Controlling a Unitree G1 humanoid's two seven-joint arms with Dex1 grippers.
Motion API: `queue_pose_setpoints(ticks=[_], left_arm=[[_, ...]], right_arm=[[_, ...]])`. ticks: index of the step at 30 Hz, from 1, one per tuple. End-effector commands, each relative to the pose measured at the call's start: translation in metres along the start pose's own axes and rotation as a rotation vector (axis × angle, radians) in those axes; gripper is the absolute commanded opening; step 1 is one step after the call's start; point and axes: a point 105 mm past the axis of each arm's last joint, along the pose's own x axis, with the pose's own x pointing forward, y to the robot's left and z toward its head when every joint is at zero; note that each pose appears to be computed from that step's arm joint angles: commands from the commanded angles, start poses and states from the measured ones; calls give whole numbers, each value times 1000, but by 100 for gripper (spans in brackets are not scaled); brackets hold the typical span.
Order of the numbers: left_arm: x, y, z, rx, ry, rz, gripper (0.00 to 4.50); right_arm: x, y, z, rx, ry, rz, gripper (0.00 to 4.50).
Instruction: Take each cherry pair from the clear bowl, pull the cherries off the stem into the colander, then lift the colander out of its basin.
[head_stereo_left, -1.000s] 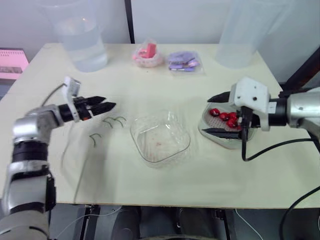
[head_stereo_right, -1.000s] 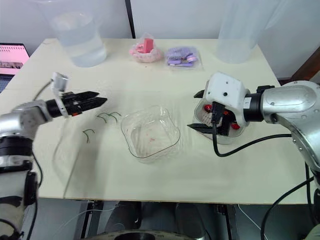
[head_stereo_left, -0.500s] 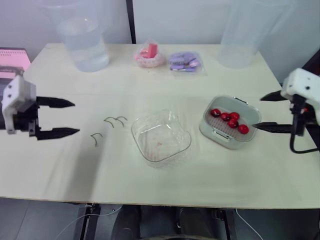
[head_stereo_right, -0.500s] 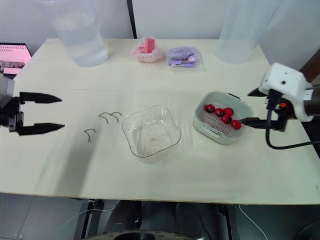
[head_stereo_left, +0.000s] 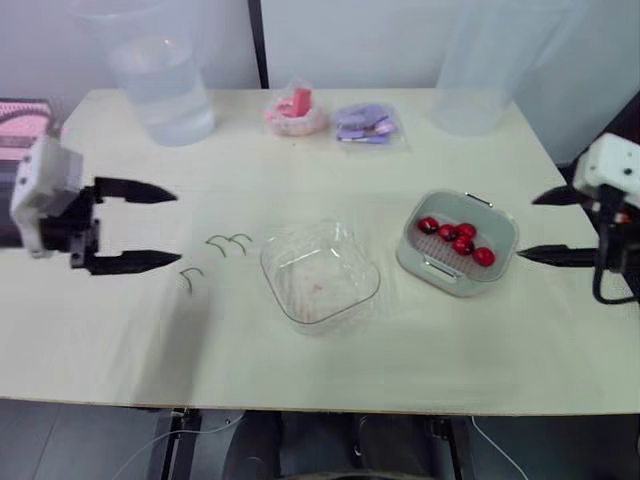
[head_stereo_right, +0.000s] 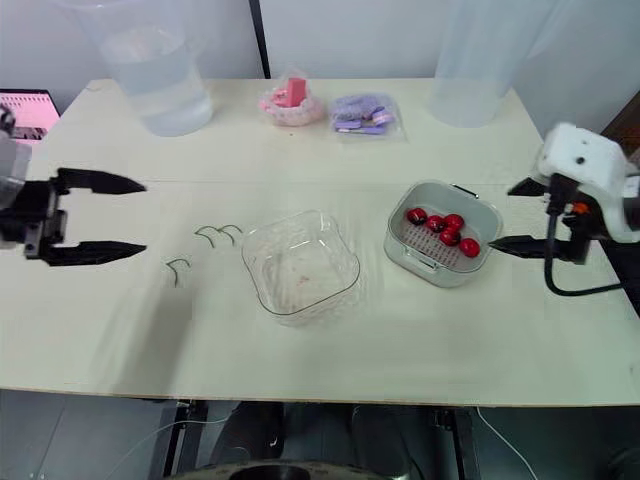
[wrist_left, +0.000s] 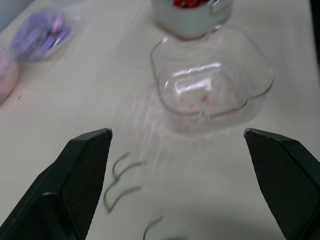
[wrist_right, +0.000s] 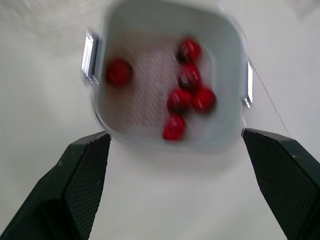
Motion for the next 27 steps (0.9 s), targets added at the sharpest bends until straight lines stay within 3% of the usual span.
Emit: queue_pose_setpoints(ticks=[1, 8, 19, 22, 27], left_arm=[[18, -7, 20, 59, -57, -74, 445], [46, -22, 44, 135, -142, -191, 445], [49, -20, 35, 122, -125, -147, 445], [48, -20, 34, 124, -120, -132, 450], [48, -20, 32, 124, -117, -114, 450]], right_arm=[[19, 16, 16, 21, -5, 86, 450], [63, 38, 34, 151, 77, 199, 450], [106, 49, 20, 198, 235, 167, 450], [108, 48, 16, 198, 257, 154, 363], [107, 46, 17, 195, 253, 143, 125]])
